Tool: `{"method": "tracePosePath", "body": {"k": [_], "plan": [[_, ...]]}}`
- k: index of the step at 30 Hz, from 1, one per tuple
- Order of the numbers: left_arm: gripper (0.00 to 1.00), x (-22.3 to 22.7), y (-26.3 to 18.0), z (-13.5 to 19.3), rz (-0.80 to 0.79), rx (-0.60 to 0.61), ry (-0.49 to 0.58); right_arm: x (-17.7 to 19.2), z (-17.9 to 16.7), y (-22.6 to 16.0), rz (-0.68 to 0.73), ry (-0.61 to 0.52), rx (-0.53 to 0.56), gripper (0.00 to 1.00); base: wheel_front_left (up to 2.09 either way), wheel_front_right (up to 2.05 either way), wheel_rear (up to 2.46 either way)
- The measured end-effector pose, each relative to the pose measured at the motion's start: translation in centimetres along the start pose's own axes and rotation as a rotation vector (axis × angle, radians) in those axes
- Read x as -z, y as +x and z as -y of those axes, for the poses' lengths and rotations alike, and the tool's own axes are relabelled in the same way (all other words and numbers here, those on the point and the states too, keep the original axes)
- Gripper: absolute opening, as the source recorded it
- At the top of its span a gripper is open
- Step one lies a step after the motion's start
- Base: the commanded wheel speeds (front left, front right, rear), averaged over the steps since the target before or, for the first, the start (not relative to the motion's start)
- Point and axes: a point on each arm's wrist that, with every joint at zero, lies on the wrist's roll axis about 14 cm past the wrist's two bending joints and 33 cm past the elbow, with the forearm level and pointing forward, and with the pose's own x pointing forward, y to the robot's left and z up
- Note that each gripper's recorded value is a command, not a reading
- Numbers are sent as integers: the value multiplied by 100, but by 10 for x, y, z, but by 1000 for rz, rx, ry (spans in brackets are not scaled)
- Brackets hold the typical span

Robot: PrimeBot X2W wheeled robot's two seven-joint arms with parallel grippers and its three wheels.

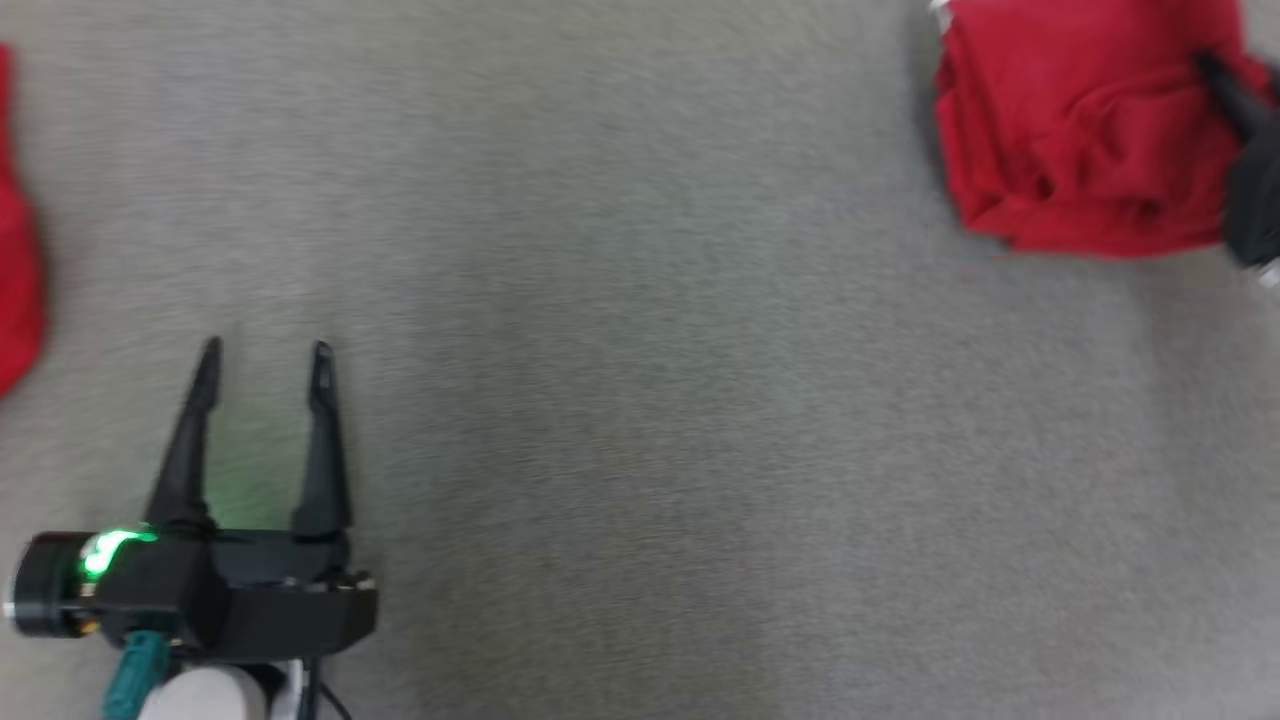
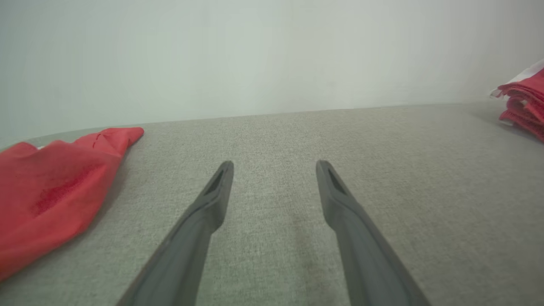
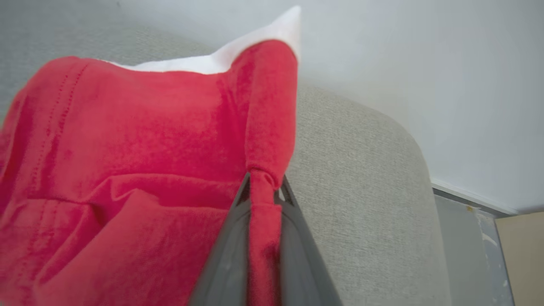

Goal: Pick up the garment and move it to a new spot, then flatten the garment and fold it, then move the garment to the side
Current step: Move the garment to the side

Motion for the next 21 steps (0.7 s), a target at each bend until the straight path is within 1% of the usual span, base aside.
{"method": "tracePosePath", "body": {"k": [5,9,15,21], "plan": [[100,15,15,14,-7,52,-7,6,51,-15,-31,-40,104,0,0,0,0],[100,29,24,25,-18,86,-17,12,77,-23,-64,-71,156,0,0,0,0],[100,48,31,35,-41,121,-32,19,101,-26,-111,-118,207,0,0,0,0],[100,58,34,39,-46,135,-41,21,125,-24,-156,-180,266,0,0,0,0]]}}
